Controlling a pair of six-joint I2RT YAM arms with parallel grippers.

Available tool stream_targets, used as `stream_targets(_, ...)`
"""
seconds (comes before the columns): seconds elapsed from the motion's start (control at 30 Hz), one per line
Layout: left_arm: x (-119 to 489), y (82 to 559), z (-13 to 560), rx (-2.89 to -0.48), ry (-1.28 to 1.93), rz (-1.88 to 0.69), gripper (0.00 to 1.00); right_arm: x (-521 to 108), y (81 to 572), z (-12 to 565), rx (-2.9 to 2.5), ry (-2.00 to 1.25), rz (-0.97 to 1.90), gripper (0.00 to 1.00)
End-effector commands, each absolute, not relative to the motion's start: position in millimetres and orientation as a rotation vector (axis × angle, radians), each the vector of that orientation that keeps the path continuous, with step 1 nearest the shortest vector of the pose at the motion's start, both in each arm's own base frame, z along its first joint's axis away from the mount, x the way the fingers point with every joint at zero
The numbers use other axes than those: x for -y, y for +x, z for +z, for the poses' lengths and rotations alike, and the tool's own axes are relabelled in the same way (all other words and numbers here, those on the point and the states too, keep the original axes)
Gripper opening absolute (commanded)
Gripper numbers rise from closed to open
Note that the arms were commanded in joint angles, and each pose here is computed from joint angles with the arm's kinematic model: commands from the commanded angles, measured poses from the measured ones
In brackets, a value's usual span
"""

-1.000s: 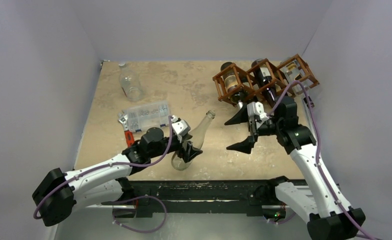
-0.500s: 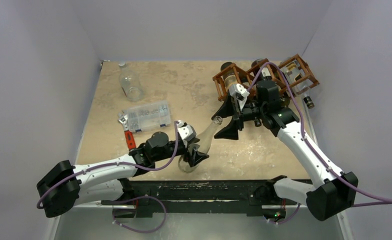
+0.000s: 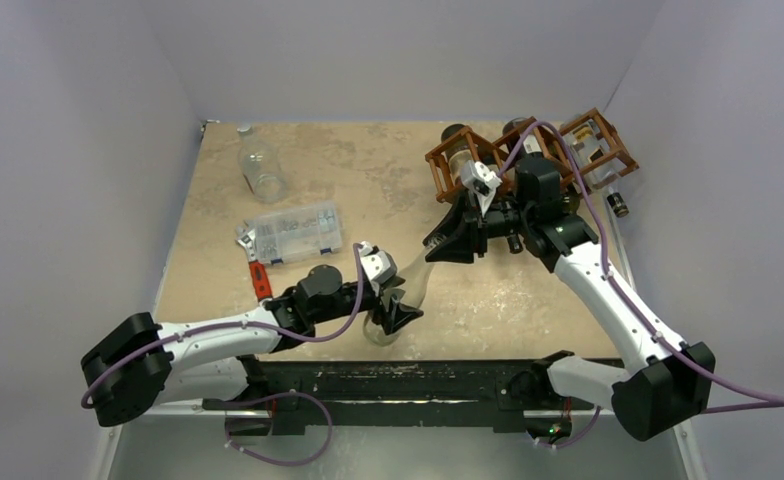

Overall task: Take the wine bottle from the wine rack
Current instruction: Adjust the wine bottle.

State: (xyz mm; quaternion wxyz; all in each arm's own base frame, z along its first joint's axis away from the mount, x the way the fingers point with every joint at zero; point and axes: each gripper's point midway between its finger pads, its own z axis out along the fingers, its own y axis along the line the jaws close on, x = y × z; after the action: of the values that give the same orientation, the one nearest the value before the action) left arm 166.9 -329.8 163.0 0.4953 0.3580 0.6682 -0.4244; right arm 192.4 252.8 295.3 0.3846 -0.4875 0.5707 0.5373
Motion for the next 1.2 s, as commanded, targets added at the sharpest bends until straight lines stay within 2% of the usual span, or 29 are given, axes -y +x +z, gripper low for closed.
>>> stream_targets(0.0, 346.5, 178.0, 259.6, -1.327, 0.722, -1.129, 0.00, -255.1, 183.4, 311.9, -1.379, -1.280, 1.410, 0.02)
stream_targets(0.07, 351.1, 178.2, 257.4, -1.350, 0.721, -1.150, 0.00, -255.6, 185.9, 315.3, -1.379, -1.289, 1.388, 0.00)
stream_targets(0.1, 354.4, 178.1, 254.7, -1.364, 0.731, -1.159, 0.06, -255.9, 188.1, 315.9, -1.381, -1.303, 1.362, 0.00)
stream_targets(0.3, 367.3, 183.8, 252.6, -1.451, 0.732, -1.177, 0.58, -255.1, 197.2, 317.3, -1.392, -1.383, 1.258, 0.00)
stream_targets(0.47, 371.8, 188.0, 260.5, -1.463, 0.735, -1.167, 0.76, -254.8, 198.5, 316.3, -1.389, -1.404, 1.198, 0.00)
stream_targets(0.57, 369.9, 190.2, 270.6, -1.440, 0.721, -1.155, 0.82, -252.7, 197.6, 317.8, -1.380, -1.414, 1.160, 0.00)
stream_targets(0.83, 366.9, 189.8, 289.4, -1.408, 0.703, -1.160, 0.89, -250.9, 196.1, 316.5, -1.373, -1.422, 1.131, 0.00)
stream_targets(1.0, 364.8, 190.1, 291.0, -1.404, 0.697, -1.152, 0.99, -251.0, 194.4, 315.9, -1.367, -1.424, 1.134, 0.00)
stream_targets(1.17, 364.7, 185.5, 297.7, -1.356, 0.724, -1.161, 1.00, -250.5, 194.2, 315.3, -1.367, -1.419, 1.130, 0.00)
